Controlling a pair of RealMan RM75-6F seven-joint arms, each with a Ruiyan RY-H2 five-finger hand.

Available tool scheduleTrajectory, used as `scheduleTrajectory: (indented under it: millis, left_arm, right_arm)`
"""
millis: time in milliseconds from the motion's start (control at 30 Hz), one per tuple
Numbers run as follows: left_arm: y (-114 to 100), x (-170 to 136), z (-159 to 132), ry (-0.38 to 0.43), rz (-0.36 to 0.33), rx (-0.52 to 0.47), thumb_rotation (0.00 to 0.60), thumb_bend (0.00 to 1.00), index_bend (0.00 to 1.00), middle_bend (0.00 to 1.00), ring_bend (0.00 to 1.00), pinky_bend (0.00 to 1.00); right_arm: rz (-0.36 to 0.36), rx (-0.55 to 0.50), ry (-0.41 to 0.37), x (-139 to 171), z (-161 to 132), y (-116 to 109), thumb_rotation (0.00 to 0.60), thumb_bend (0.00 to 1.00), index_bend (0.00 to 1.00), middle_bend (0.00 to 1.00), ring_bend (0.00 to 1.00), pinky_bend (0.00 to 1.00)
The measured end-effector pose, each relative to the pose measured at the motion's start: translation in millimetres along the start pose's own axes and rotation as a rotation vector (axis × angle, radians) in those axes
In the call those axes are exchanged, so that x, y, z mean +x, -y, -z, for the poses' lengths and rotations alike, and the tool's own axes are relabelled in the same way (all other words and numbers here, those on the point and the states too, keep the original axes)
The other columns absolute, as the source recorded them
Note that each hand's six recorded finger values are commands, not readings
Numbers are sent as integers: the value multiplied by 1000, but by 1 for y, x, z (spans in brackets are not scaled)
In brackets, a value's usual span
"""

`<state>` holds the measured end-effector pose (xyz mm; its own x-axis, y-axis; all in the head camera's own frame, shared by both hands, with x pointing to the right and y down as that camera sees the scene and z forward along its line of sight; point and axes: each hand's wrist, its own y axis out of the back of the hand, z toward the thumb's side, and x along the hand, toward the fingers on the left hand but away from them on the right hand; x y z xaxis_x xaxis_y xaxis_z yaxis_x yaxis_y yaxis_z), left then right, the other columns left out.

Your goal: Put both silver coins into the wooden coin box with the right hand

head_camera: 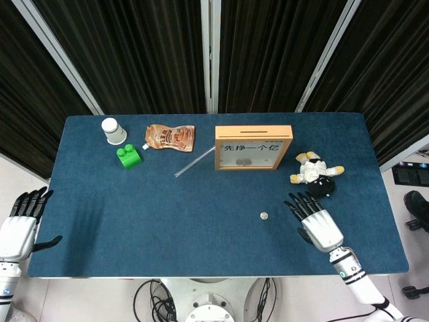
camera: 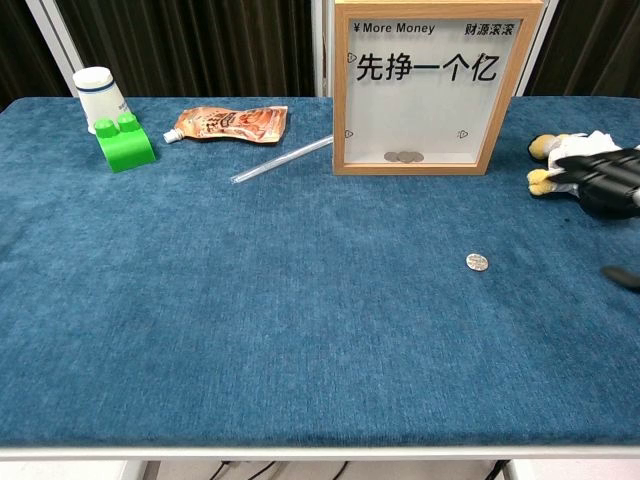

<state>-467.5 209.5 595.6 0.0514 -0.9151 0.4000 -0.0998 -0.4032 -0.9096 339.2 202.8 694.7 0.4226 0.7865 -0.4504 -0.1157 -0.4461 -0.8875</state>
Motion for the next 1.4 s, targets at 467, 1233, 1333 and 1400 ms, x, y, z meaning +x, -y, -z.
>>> scheduleTrajectory:
  millis: [467, 1233, 1333, 1400]
  left_arm:
    - [1, 0, 5, -6, 4, -8, 600, 37, 44, 0, 0, 0]
    - [2, 3, 10, -15, 11, -16, 600, 37, 43, 0, 0, 0]
    - [2, 3, 10, -15, 11, -17, 600, 38, 44, 0, 0, 0]
    - [2, 3, 10, -15, 11, -16, 600, 38, 44, 0, 0, 0]
  right_arm:
    - [-27, -40, -60, -41, -27, 15, 600, 305, 421, 13, 0, 0]
    - [-89, -113, -71, -58, -41, 33, 600, 374, 328, 7, 0, 0]
    - [-93, -115, -71, -59, -41, 34, 600, 374, 327, 7, 0, 0]
    - [-95, -118, -72, -60, -42, 35, 600, 374, 326, 7, 0, 0]
